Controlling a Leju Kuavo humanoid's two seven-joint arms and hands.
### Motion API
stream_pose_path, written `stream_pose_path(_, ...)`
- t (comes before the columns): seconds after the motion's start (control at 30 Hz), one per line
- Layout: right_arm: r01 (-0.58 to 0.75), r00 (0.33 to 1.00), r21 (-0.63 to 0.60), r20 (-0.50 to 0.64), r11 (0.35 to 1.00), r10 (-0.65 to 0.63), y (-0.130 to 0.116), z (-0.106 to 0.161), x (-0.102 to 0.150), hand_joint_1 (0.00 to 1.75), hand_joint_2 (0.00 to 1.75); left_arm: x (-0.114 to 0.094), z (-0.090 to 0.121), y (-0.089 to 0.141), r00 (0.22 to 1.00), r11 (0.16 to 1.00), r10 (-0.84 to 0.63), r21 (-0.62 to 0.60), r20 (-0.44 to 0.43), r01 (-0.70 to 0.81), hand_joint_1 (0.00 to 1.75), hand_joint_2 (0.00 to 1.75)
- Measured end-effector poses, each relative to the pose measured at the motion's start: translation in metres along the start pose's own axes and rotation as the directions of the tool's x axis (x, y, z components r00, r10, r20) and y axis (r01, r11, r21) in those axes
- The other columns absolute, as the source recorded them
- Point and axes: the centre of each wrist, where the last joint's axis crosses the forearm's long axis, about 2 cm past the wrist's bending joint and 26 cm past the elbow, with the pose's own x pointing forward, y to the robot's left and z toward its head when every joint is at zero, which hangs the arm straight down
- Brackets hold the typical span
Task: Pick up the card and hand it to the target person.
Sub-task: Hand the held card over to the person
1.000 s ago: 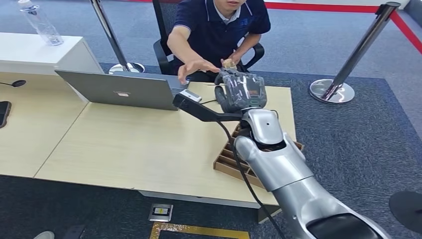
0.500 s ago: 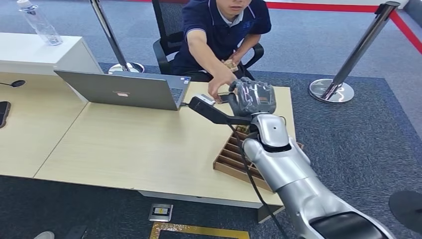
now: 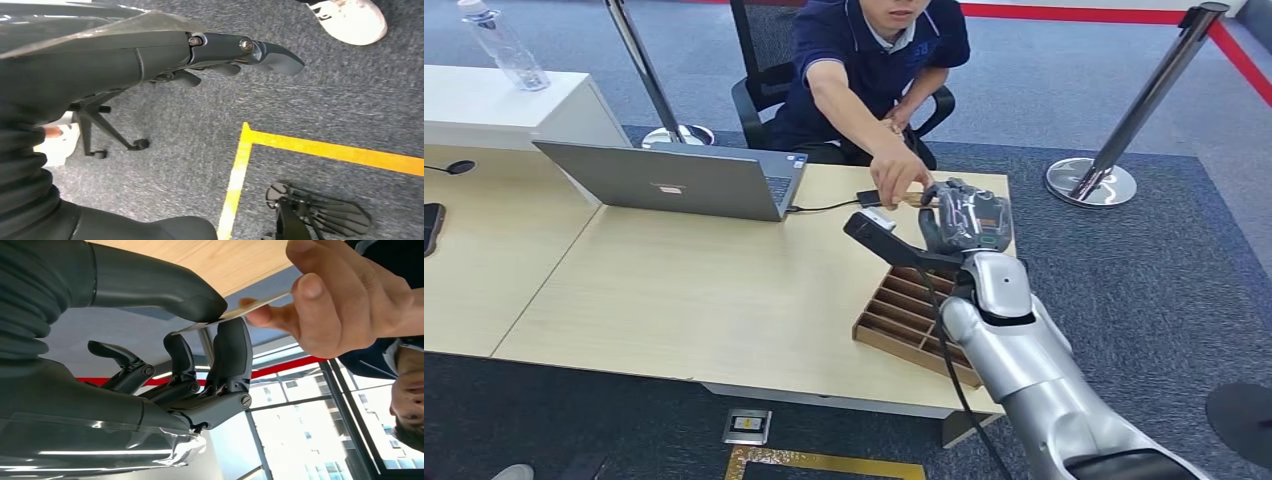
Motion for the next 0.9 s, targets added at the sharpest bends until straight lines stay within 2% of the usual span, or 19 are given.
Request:
stream_pose_path(0.23,0.025,1.0,-0.002,-0.018,1.0,-0.025,0.009,0.014,-0.003,1.75,1.75,0.0,0.0,0.0,1.0,1.0,-0.003,-0.001,-0.015,0.003,0.0,1.75)
stream_pose_path(0.5,0.049,0.999,-0.008,0.008,0.999,-0.048,0.0,0.007,0.01,1.75,1.75,0.0,0.0,0.0,1.0,1.0,0.029,0.004,-0.011,-0.029,0.0,1.75)
stream_pose_path(0.53,0.05,0.999,-0.009,0.008,0.999,-0.05,-0.002,0.006,0.013,1.65,1.75,0.0,0.0,0.0,0.999,0.999,0.032,0.005,-0.01,-0.032,0.0,1.75)
stream_pose_path(0.6,0.053,0.999,-0.014,0.011,0.998,-0.053,-0.005,0.002,0.017,1.01,1.75,0.0,0.0,0.0,0.999,0.999,0.037,0.006,-0.009,-0.037,0.0,1.75)
stream_pose_path(0.63,0.055,0.998,-0.019,0.013,0.998,-0.054,-0.007,0.001,0.019,0.58,1.75,0.0,0.0,0.0,0.999,0.999,0.039,0.006,-0.009,-0.039,0.0,1.75)
stream_pose_path(0.67,0.056,0.998,-0.026,0.014,0.998,-0.055,-0.009,0.0,0.02,0.24,1.75,0.0,0.0,0.0,0.999,0.999,0.04,0.006,-0.009,-0.039,0.0,1.75)
stream_pose_path(0.73,0.057,0.998,-0.045,0.018,0.997,-0.056,-0.012,-0.002,0.021,0.0,1.75,0.0,0.0,0.0,0.999,0.999,0.041,0.006,-0.009,-0.041,0.0,1.75)
stream_pose_path(0.9,0.103,0.994,-0.121,0.032,0.987,-0.1,-0.015,0.004,0.024,0.0,1.75,0.0,0.0,0.0,0.998,0.998,0.058,0.012,-0.009,-0.058,0.0,1.75)
